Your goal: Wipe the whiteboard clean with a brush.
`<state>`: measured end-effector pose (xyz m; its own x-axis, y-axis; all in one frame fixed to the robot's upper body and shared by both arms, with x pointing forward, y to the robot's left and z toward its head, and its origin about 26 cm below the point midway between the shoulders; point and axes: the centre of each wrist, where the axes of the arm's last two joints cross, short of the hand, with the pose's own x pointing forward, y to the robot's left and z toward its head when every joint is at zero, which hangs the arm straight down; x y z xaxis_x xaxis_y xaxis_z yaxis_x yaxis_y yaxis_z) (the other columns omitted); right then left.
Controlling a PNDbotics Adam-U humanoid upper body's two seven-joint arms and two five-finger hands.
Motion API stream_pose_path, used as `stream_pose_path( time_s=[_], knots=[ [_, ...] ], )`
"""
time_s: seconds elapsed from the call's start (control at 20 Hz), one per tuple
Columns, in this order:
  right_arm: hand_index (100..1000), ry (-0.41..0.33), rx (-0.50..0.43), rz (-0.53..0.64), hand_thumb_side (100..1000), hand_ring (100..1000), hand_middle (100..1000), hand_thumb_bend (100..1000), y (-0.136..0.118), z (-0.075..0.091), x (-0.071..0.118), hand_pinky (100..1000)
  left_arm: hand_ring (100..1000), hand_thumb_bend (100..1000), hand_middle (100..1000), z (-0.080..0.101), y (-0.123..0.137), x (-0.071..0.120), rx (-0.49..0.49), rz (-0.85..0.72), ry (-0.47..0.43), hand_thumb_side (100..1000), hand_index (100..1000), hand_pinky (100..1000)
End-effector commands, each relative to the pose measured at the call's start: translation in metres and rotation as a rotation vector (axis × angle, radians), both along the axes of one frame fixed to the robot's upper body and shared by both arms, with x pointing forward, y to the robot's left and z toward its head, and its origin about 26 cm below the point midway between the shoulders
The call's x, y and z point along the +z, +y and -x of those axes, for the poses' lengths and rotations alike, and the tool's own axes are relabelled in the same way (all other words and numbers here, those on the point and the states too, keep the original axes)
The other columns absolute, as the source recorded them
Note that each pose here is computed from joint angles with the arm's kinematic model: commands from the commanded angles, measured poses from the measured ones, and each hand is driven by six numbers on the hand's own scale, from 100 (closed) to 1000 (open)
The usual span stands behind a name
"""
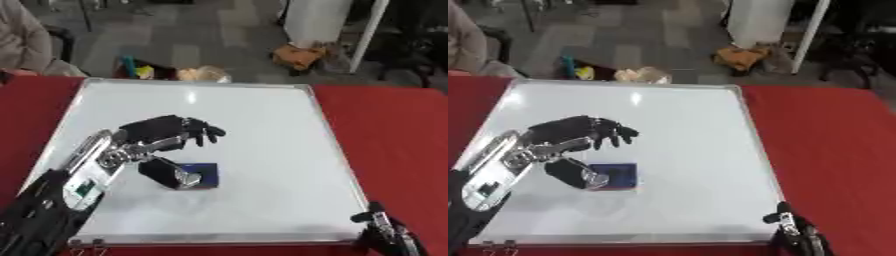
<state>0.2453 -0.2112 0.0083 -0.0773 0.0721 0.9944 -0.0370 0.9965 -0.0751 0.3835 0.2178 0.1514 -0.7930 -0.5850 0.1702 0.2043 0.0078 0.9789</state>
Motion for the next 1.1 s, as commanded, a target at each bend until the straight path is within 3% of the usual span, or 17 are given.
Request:
stream_pose_path(
  time_s=[0.05,0.6,1.1],
  knots=[
    [543,-0.013,0.002,0.008,827,250,100,100,-0.003,-0.002,0.003,344,693,251,757,-0.002,0.001,0.004,0.011,-0.019,-0.026,620,968,488],
    [543,-0.014,0.004,0.006,827,250,100,100,-0.003,-0.002,0.003,344,688,347,756,-0.010,0.003,-0.020,0.036,-0.090,-0.046,559,954,492],
    [543,-0.013,0.005,0.006,826,249,100,100,-0.003,-0.001,0.003,344,687,346,753,-0.015,0.005,-0.034,0.056,-0.096,-0.065,507,950,492]
  ],
)
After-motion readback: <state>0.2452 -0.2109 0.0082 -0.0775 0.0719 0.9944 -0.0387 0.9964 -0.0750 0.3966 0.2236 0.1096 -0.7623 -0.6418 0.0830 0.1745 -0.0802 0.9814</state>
